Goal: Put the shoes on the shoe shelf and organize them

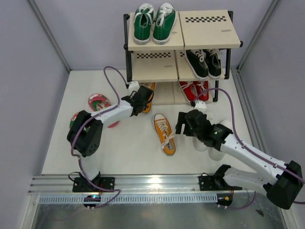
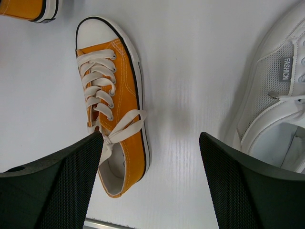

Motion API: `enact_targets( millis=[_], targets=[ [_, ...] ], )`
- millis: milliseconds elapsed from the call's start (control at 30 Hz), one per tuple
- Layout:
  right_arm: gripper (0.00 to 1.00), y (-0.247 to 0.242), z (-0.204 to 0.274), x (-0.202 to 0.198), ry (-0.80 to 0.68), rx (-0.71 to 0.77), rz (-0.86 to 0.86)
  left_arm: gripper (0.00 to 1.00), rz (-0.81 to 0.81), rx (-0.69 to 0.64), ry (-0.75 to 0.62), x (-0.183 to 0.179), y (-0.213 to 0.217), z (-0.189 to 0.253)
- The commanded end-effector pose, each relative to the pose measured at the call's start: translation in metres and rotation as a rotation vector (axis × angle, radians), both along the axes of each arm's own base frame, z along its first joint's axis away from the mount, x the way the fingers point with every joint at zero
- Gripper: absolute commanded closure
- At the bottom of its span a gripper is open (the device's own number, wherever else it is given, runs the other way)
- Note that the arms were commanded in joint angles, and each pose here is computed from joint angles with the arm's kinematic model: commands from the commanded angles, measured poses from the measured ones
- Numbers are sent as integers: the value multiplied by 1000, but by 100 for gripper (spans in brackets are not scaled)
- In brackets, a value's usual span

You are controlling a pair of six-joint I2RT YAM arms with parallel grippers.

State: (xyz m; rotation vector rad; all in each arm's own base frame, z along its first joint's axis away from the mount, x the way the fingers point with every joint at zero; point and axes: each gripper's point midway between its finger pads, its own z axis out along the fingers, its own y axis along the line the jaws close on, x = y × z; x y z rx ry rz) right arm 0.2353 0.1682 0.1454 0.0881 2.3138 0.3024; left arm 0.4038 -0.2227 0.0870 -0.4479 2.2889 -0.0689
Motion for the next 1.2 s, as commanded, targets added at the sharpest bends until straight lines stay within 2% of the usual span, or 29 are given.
enact_targets(
  millis=[0,367,600,700,767,800,900,1067,1167],
  targets=[
    [14,-1,9,5,-43,23,-11,100,81,-75,-176,38,-9,48],
    [14,-3,3,5,-39,15,-3,100,141,-80,-164,41,-6,27],
    [14,-3,1,3,-34,8,14,100,121,-90,-140,42,-13,11],
    [14,-1,2,3,-37,12,28,77,107,-94,-127,40,-15,9],
    [14,3,2,2,-37,22,52,70,94,-99,-129,38,-15,11],
    [14,4,2,2,-35,25,59,62,91,-108,-135,37,-15,16],
    [14,13,2,0,-31,44,102,47,75,-111,-131,31,-13,23],
    [14,31,0,-4,-15,79,205,35,38,-144,-111,14,-12,36],
    [14,39,-9,-9,13,75,277,15,12,-165,-109,-2,-9,45]
  ],
)
